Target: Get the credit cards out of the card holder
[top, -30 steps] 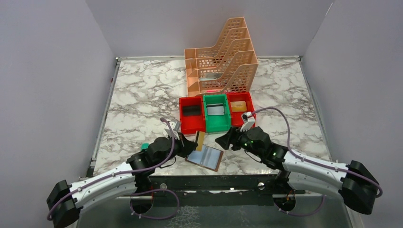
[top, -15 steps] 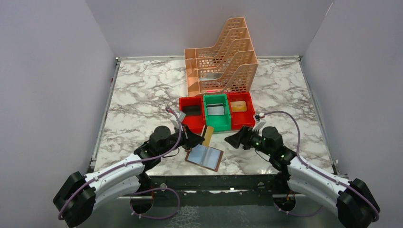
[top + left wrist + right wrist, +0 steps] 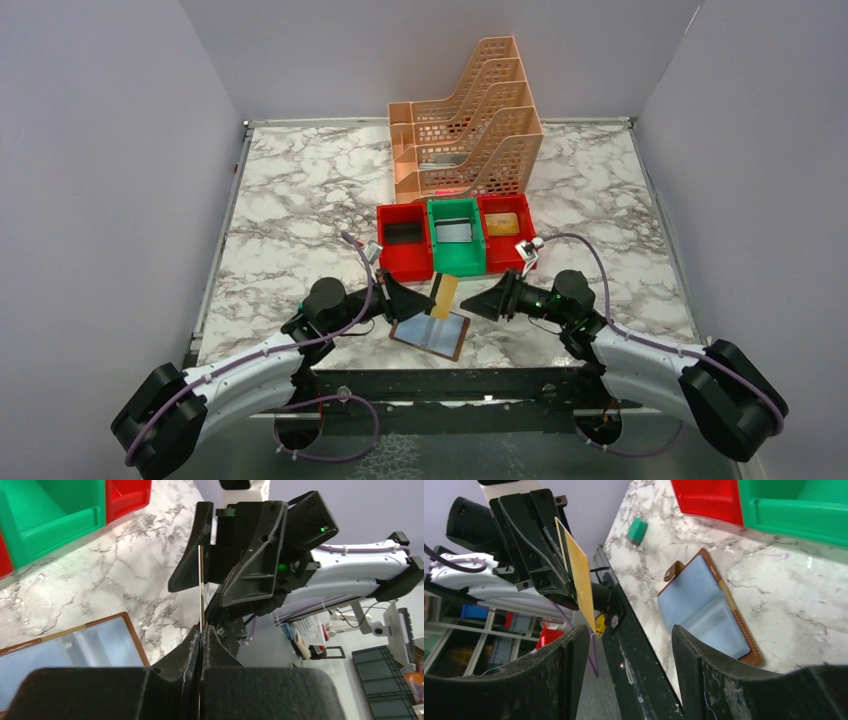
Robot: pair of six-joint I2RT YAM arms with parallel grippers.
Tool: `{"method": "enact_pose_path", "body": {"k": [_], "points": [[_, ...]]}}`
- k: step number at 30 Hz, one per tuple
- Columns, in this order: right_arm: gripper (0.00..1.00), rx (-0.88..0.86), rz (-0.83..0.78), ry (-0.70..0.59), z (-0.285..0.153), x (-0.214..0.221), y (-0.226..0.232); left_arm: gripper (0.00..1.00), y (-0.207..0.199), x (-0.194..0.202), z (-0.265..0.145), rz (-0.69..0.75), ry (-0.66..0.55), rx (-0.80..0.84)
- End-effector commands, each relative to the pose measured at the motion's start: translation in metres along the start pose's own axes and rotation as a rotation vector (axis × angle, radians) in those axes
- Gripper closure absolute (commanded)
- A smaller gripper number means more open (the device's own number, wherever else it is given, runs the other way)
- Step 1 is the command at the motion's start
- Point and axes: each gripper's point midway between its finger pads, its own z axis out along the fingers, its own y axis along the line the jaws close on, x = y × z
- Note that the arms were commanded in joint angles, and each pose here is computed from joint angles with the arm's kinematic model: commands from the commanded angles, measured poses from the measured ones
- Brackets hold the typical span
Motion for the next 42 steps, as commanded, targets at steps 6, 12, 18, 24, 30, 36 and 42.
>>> {"method": "enact_pose_path", "body": {"k": [6,12,18,24,30,36,42], "points": [[0.4,-0.235,-0.048,0.021,0.008,-0.011,0.045,1.0,-0.027,-0.007,0.003,-0.01,-0.005,0.132],[0.41,-0.262,-0.064,0.024,0.006,-0.01,0.05,1.0,-0.023,-0.005,0.002,-0.046,-0.019,0.132],[0.41,-0.248,-0.037,0.016,0.012,-0.015,0.049,1.0,-0.025,-0.008,0.004,-0.059,-0.029,0.134],[0.5,-0.331,-0.042,0.045,0.016,-0.014,0.063,1.0,-0.025,-0.011,0.003,-0.069,-0.051,0.139],[0.59,-0.336,-0.021,0.041,0.02,-0.007,0.064,1.0,-0.03,-0.011,0.004,-0.084,-0.042,0.163],[0.73,-0.364,0.003,0.03,0.018,-0.007,0.068,1.0,-0.032,-0.007,0.004,-0.097,-0.026,0.18],[0.66,-0.327,0.012,0.005,0.025,-0.013,0.062,1.0,-0.027,0.0,-0.001,-0.115,-0.022,0.171]]}}
